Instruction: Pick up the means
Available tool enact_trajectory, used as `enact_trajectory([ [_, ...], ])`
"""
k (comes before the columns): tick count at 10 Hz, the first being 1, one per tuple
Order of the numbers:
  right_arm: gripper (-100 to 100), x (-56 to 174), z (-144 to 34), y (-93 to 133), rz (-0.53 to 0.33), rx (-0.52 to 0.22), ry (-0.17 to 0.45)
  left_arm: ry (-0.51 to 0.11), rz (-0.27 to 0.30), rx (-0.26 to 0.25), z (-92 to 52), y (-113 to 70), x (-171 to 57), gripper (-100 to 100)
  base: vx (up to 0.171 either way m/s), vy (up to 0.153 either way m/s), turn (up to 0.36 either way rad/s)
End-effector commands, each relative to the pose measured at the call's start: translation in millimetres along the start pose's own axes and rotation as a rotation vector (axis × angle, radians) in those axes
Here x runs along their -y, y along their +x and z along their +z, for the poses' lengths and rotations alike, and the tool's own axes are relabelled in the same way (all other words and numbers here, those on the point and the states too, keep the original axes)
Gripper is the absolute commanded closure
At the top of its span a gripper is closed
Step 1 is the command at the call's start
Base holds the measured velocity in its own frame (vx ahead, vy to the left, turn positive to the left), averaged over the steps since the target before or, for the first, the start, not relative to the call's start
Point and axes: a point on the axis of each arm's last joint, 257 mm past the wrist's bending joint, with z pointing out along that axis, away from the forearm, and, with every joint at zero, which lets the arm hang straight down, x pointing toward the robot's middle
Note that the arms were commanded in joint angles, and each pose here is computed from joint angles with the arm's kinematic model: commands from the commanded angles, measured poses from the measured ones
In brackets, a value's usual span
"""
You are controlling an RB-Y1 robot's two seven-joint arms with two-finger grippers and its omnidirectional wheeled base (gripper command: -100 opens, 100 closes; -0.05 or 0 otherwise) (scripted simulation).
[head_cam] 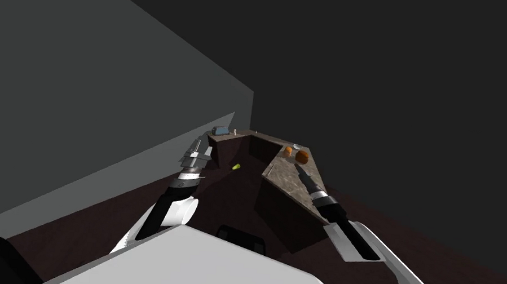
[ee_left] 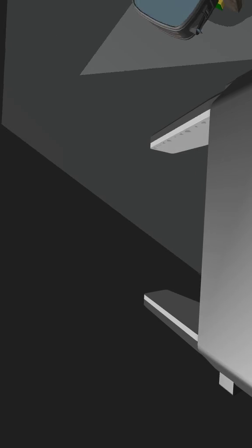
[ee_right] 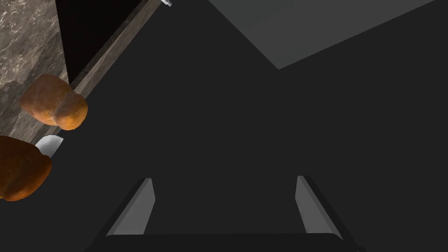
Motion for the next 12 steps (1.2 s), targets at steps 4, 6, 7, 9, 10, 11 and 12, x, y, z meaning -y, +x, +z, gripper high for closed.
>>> enact_trajectory([
  [4,-100,79,-16.9,-6,-0.044,-0.061,0.222,0.0,0.0,0.0,0.0,0.0,0,0,-0.05,-0.019,0.306],
  [6,-100,110,-28.8,-12,-0.059,-0.077,0.313,0.0,0.0,0.0,-0.1,-0.1,0,0,-0.029,0.005,0.189],
  [7,-100,110,-28.8,-12,-0.059,-0.077,0.313,0.0,0.0,0.0,0.0,0.0,0,0,-0.025,0.005,0.227],
  [9,-100,169,-60.3,-26,-0.081,-0.1,0.486,0.0,0.0,0.0,0.0,0.0,0,0,-0.032,0.012,0.468],
  [10,-100,171,-61.4,-27,-0.084,-0.1,0.496,0.0,0.0,0.0,0.0,0.0,0,0,-0.031,0.011,0.16],
  [11,-100,172,-62.0,-27,-0.084,-0.1,0.501,0.0,0.0,0.0,-0.1,-0.1,0,0,-0.013,0.008,-0.02],
  [12,-100,199,-82.0,-36,-0.094,-0.107,0.589,0.0,0.0,0.0,-0.1,-0.1,0,0,-0.009,0.03,0.401],
])
